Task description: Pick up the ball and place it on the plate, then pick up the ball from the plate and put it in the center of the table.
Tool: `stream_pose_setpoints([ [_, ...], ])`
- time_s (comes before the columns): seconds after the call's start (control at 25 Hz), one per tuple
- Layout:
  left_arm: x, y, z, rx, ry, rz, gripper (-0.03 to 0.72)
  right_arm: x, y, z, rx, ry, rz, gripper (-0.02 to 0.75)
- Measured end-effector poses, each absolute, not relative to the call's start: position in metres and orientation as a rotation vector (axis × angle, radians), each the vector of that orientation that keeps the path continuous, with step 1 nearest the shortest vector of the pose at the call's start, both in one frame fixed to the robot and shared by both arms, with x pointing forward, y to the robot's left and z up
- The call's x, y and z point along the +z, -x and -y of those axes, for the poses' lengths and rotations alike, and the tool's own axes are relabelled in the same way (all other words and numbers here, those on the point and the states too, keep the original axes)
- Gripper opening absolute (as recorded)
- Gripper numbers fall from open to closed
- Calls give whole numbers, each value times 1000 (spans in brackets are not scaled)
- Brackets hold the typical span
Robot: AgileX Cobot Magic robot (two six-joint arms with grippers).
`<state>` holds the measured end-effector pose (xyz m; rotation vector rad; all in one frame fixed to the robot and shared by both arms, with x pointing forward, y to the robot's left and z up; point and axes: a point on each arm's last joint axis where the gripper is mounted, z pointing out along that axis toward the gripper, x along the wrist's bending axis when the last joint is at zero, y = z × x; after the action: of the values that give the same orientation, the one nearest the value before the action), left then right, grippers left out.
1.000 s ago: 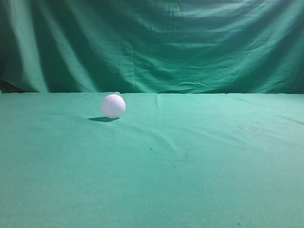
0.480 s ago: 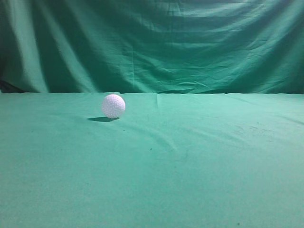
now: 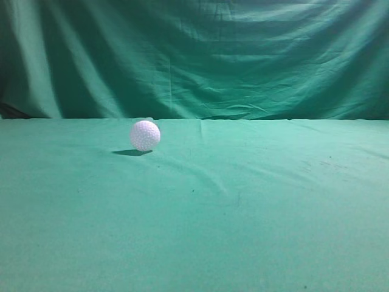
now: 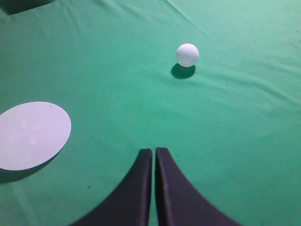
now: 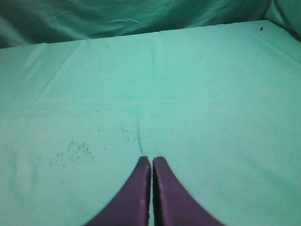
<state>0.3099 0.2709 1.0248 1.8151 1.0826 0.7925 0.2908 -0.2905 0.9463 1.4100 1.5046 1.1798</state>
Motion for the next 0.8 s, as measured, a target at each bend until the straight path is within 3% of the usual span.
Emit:
stream_pose_setpoints([
  [0.8,1025,-310,-271,792,-1815,-1083,0,946,-291,290,1178,-1412,-1509,0],
])
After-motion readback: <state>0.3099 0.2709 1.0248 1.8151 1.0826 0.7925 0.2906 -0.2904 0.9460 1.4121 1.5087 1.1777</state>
